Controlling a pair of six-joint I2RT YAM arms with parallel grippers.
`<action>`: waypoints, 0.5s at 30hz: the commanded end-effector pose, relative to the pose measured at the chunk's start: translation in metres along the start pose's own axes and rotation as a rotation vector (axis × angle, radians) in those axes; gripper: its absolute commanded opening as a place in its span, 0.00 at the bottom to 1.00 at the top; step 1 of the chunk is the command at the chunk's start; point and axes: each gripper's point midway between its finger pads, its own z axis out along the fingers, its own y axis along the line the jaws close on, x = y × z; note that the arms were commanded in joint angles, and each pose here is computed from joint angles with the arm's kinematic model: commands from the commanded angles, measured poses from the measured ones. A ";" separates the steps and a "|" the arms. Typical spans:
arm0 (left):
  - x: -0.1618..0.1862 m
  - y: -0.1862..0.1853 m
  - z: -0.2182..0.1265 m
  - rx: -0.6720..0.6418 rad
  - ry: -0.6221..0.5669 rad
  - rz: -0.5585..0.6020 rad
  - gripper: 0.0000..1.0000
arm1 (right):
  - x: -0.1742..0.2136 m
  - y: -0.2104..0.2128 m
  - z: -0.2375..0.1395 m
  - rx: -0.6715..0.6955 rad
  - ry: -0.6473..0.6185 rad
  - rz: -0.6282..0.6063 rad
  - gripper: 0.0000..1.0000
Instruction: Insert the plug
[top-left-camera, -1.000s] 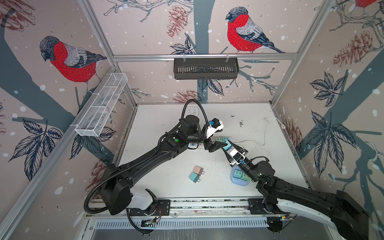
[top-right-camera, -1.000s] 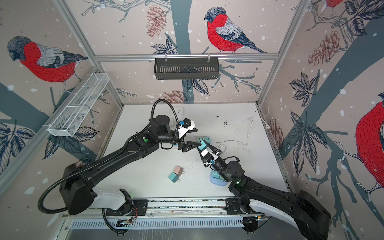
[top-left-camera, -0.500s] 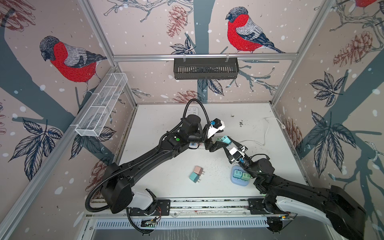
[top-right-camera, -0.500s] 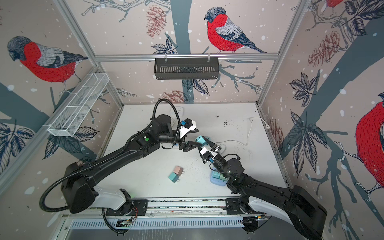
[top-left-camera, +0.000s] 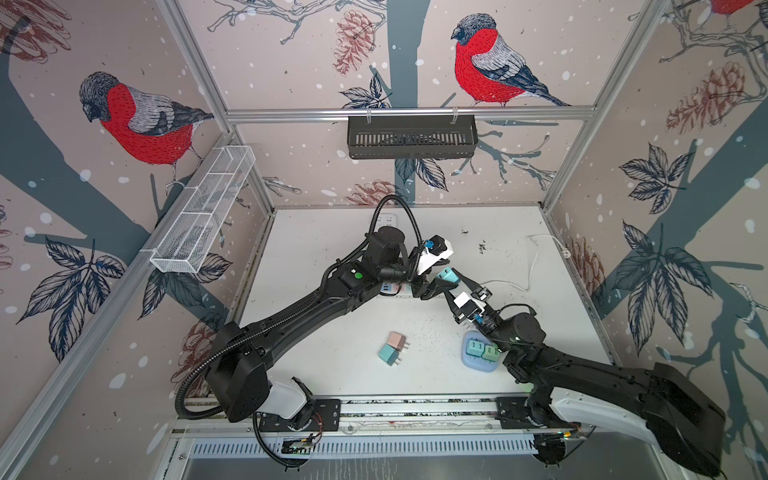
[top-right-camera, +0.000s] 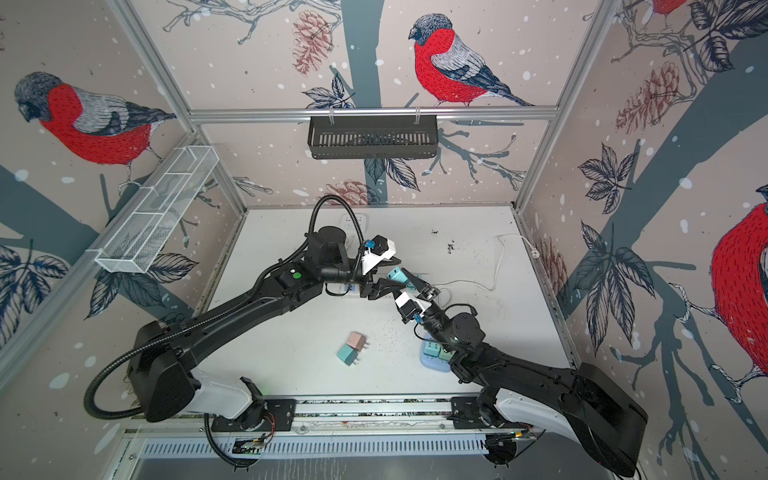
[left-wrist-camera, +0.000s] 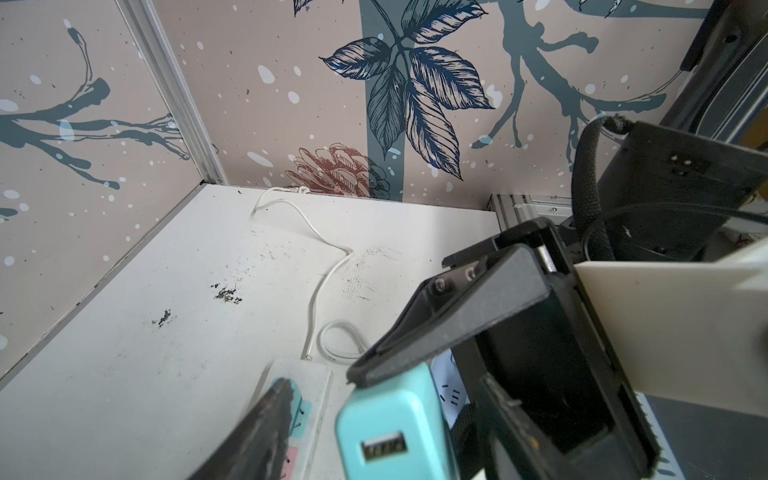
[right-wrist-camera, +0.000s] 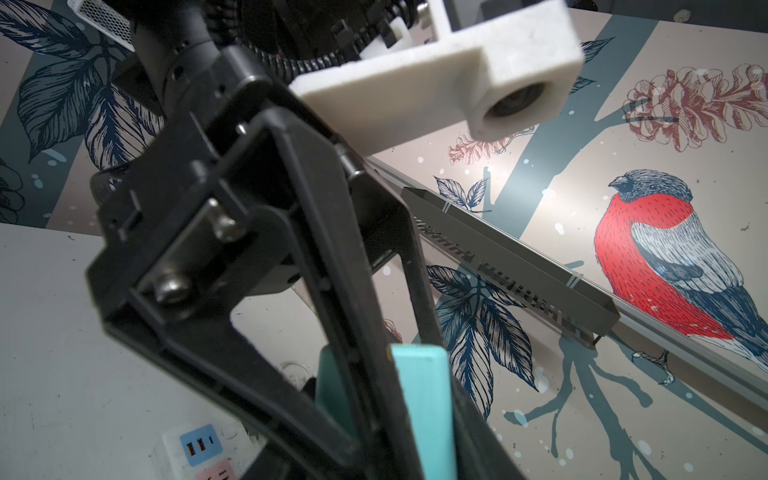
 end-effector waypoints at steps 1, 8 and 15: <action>0.009 -0.009 0.002 0.049 0.033 0.001 0.66 | -0.025 -0.011 0.002 0.037 -0.090 0.009 0.12; 0.013 -0.018 0.006 0.129 0.050 0.007 0.29 | -0.025 -0.009 0.003 0.029 -0.089 0.004 0.13; 0.011 -0.017 0.007 0.134 0.044 0.016 0.00 | -0.023 -0.006 0.003 0.010 -0.076 0.022 0.35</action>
